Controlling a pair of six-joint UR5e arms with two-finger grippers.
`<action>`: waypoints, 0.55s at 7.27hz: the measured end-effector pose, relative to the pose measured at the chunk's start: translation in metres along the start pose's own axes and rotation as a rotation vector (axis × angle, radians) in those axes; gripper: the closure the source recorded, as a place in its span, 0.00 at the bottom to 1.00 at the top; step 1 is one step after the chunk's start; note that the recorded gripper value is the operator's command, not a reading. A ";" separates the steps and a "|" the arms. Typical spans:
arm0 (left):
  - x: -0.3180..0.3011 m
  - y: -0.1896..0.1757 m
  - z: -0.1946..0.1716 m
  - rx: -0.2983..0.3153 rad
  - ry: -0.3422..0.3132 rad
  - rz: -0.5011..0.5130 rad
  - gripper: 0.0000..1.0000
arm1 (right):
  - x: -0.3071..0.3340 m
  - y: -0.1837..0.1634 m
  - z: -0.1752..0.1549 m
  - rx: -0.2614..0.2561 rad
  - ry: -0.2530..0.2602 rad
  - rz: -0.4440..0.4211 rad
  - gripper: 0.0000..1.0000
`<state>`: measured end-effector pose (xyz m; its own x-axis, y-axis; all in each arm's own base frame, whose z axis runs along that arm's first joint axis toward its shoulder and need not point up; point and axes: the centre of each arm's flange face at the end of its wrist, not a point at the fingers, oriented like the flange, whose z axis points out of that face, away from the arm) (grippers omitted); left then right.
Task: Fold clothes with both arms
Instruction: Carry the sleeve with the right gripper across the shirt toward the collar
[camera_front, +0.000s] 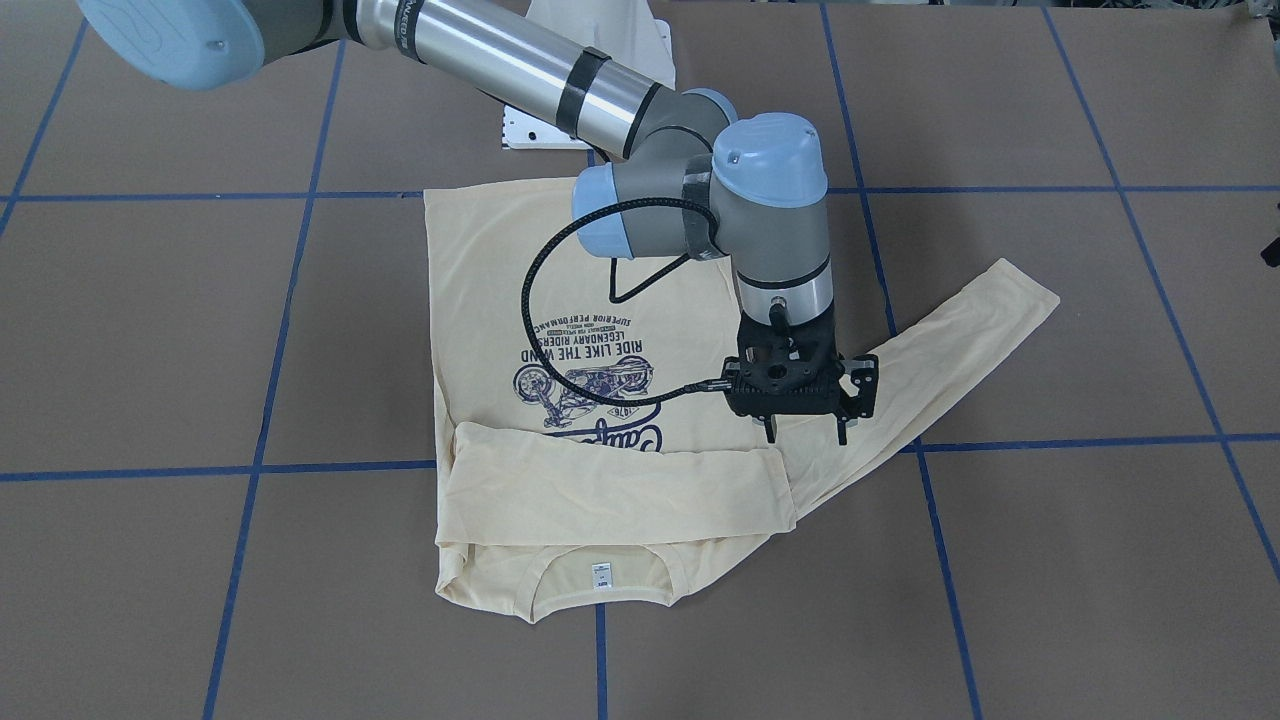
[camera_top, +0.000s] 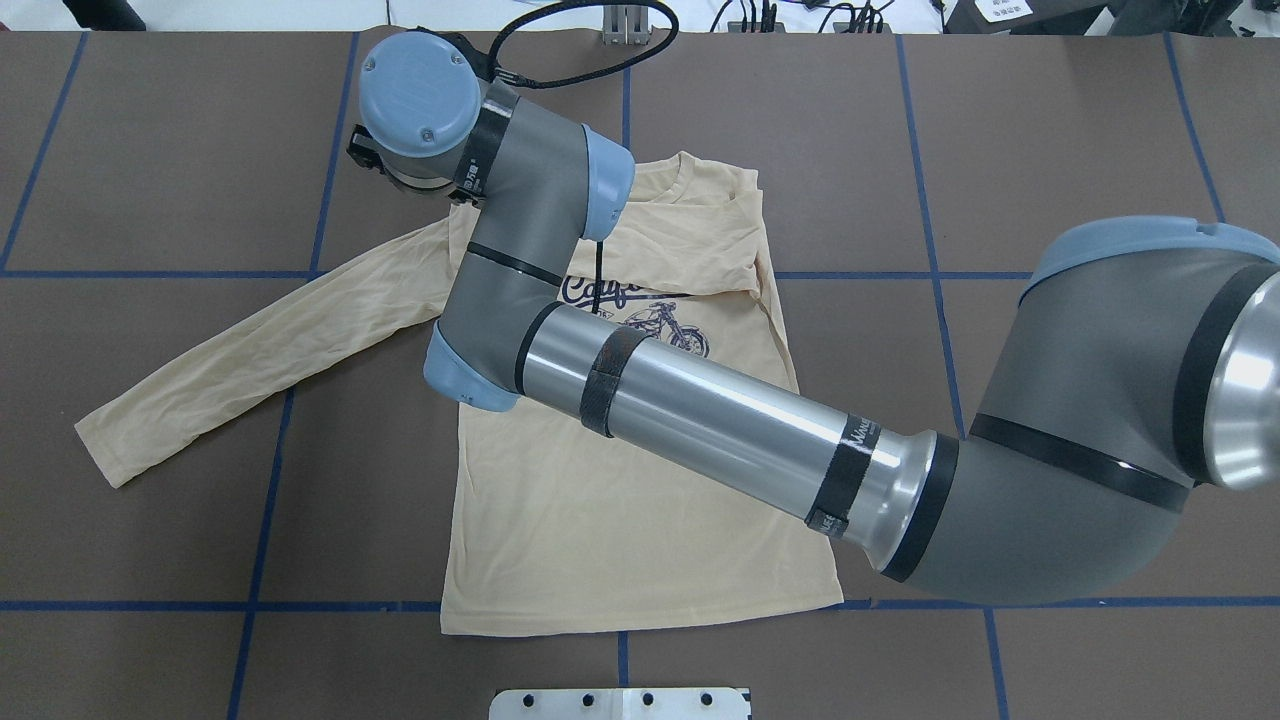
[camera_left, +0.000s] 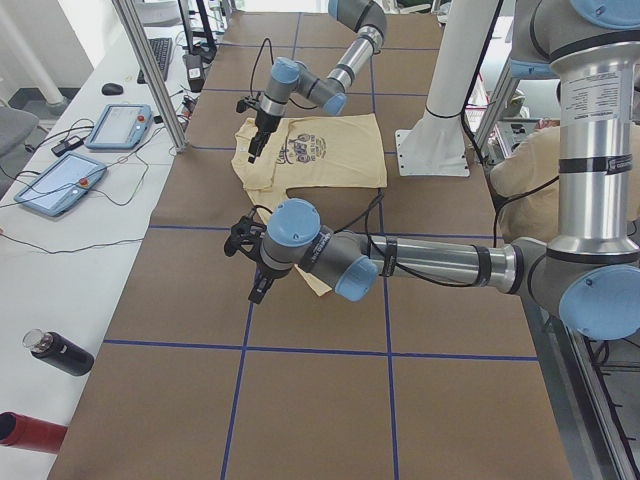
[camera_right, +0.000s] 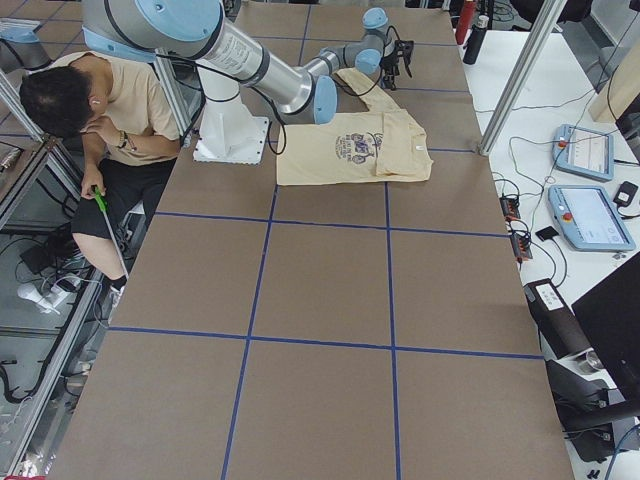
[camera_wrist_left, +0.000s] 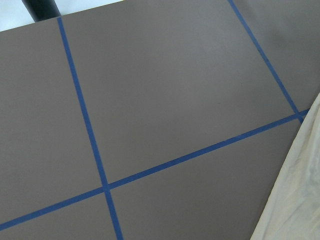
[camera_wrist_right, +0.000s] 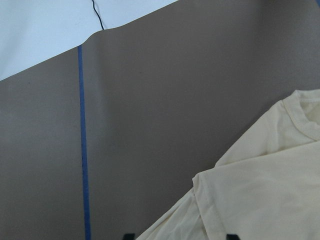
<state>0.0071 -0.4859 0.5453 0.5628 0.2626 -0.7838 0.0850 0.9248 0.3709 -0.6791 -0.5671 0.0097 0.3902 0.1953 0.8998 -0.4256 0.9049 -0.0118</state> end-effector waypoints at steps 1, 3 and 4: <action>0.020 -0.004 0.035 -0.036 0.002 -0.038 0.01 | 0.019 0.006 -0.011 -0.024 -0.008 0.009 0.02; 0.044 0.009 0.104 -0.118 -0.050 -0.039 0.01 | 0.074 0.008 -0.037 -0.048 -0.003 0.015 0.02; 0.037 0.024 0.131 -0.165 -0.066 -0.052 0.01 | 0.104 0.000 -0.045 -0.058 0.000 0.018 0.02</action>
<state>0.1373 -0.4902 0.5907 0.6147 0.1998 -0.7630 -0.0179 0.9707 0.2397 -0.6016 -0.5302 0.0832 0.3827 0.2116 0.8993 -0.3843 0.9217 -0.0534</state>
